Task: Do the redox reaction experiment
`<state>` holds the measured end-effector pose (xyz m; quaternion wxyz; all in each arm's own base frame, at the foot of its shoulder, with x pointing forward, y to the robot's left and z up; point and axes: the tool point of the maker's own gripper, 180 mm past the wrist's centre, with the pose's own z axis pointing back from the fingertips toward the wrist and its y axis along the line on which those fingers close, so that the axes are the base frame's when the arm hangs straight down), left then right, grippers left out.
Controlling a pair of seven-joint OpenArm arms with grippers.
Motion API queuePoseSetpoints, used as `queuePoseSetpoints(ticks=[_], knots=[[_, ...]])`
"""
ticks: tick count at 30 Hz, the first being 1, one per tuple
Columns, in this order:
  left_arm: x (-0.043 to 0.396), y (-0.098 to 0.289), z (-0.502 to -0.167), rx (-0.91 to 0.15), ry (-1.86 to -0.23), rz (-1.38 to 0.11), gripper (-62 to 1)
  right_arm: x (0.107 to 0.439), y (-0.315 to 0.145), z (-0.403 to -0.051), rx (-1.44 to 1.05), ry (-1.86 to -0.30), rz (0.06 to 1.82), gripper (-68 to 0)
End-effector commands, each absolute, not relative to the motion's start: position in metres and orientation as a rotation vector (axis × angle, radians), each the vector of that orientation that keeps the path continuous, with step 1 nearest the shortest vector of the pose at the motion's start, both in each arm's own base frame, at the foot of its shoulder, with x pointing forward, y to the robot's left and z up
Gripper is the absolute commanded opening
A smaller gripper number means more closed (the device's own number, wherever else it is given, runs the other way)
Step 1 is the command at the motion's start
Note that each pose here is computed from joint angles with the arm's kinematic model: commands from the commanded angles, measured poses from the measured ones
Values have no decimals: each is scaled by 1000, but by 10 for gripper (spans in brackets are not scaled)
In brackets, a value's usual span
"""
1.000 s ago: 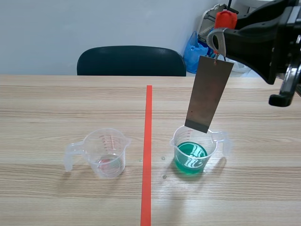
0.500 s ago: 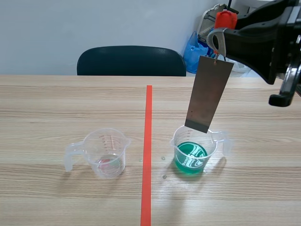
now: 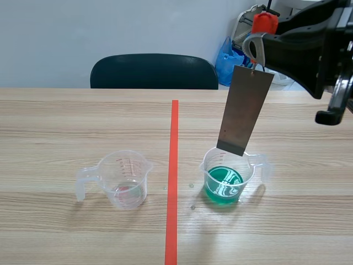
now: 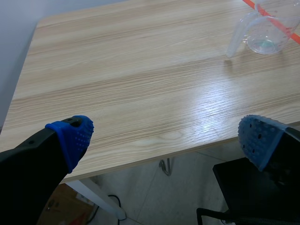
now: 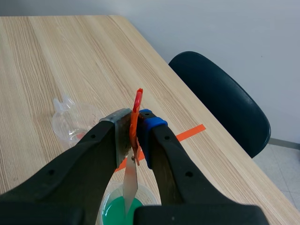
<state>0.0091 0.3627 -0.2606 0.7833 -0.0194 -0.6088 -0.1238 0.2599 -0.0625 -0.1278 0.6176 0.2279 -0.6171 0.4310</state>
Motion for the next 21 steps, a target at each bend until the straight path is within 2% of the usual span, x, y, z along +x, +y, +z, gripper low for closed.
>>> queuePoseSetpoints(ticks=[1, 21], knots=[[8, 361, -258, -44, -1334, -249, 14, 260, -61, -114, 528, -1464, 999, -669], [8, 362, -257, -38, -1338, -244, 14, 260, -61, -114, 528, -1464, 999, -669]])
